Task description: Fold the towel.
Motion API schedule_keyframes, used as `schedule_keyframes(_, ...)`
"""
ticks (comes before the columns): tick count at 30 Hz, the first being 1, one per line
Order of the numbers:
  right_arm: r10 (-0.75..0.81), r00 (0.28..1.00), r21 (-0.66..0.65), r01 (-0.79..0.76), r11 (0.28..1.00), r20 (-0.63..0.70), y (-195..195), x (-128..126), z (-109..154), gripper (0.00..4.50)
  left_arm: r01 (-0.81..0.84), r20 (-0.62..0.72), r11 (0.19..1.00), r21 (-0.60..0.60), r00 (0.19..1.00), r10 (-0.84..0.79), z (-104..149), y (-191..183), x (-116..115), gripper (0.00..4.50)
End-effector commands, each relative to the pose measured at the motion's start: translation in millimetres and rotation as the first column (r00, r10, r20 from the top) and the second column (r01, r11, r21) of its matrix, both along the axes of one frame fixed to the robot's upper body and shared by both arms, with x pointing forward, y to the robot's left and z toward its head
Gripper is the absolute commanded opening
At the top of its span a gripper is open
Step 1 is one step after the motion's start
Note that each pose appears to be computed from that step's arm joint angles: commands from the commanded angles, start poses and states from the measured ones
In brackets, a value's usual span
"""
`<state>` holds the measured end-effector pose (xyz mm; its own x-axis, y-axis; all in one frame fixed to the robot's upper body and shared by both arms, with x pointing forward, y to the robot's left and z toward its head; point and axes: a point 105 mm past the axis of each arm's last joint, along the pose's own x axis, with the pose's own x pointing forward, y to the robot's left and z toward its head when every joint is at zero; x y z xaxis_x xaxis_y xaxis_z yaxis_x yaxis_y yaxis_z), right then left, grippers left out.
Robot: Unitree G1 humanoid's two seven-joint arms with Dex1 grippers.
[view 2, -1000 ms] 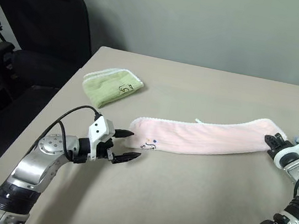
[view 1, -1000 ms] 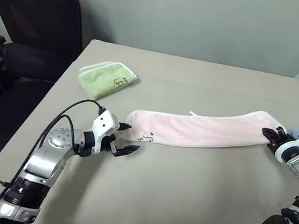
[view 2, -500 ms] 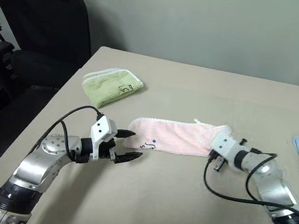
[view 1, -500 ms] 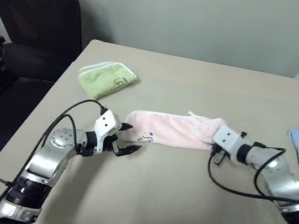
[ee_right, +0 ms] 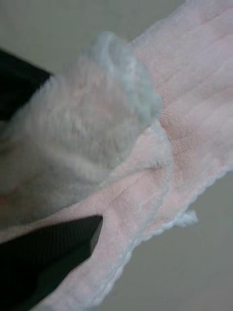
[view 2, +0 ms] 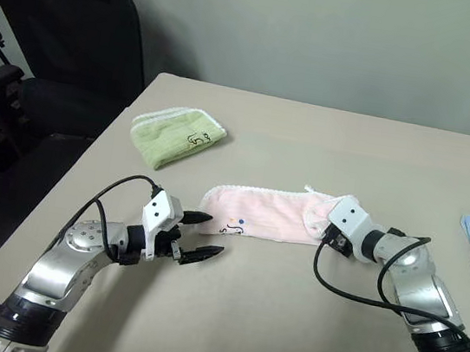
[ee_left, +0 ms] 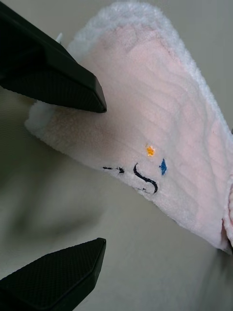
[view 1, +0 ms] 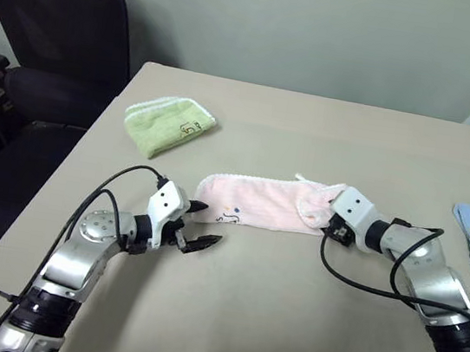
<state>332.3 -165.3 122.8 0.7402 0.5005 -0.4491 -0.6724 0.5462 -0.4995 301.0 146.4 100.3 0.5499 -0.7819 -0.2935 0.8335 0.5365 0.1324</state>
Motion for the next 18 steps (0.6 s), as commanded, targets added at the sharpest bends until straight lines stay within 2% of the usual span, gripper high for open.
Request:
schedule_keyframes(1,0.042,0.999,0.064,-0.043,0.997,0.016,0.1,-12.5,18.6,3.76,0.010,0.043,1.000,-0.006,0.999,-0.010,8.7,-1.0,0.1,4.50)
schedule_keyframes(3,0.050,0.999,0.077,-0.051,0.996,0.007,0.4,-15.4,19.2,3.76,0.011,0.043,1.000,-0.006,0.999,-0.010,8.6,-0.9,0.1,4.50)
schedule_keyframes(7,0.147,0.986,0.195,-0.130,0.972,-0.080,-2.3,-44.9,27.0,3.76,0.004,0.022,1.000,-0.019,1.000,-0.003,7.4,5.1,-0.2,4.50)
schedule_keyframes(11,0.155,0.983,0.209,-0.133,0.969,-0.093,-3.2,-49.0,27.8,3.76,0.002,0.018,1.000,-0.025,1.000,-0.002,7.6,6.0,-0.1,4.50)
schedule_keyframes(13,0.142,0.986,0.258,-0.116,0.959,-0.086,-7.7,-48.1,30.9,3.76,-0.033,-0.030,0.991,-0.126,0.999,0.029,14.2,11.2,-0.6,4.50)
schedule_keyframes(16,0.054,0.996,0.368,-0.026,0.930,-0.066,-17.8,-31.4,42.5,3.20,-0.102,-0.139,0.958,-0.270,0.988,0.066,19.4,21.1,-6.2,4.50)
schedule_keyframes(18,-0.008,0.997,0.382,0.037,0.923,-0.075,-24.0,-19.7,39.8,2.50,-0.133,-0.192,0.939,-0.316,0.979,0.074,19.9,22.6,-9.1,4.50)
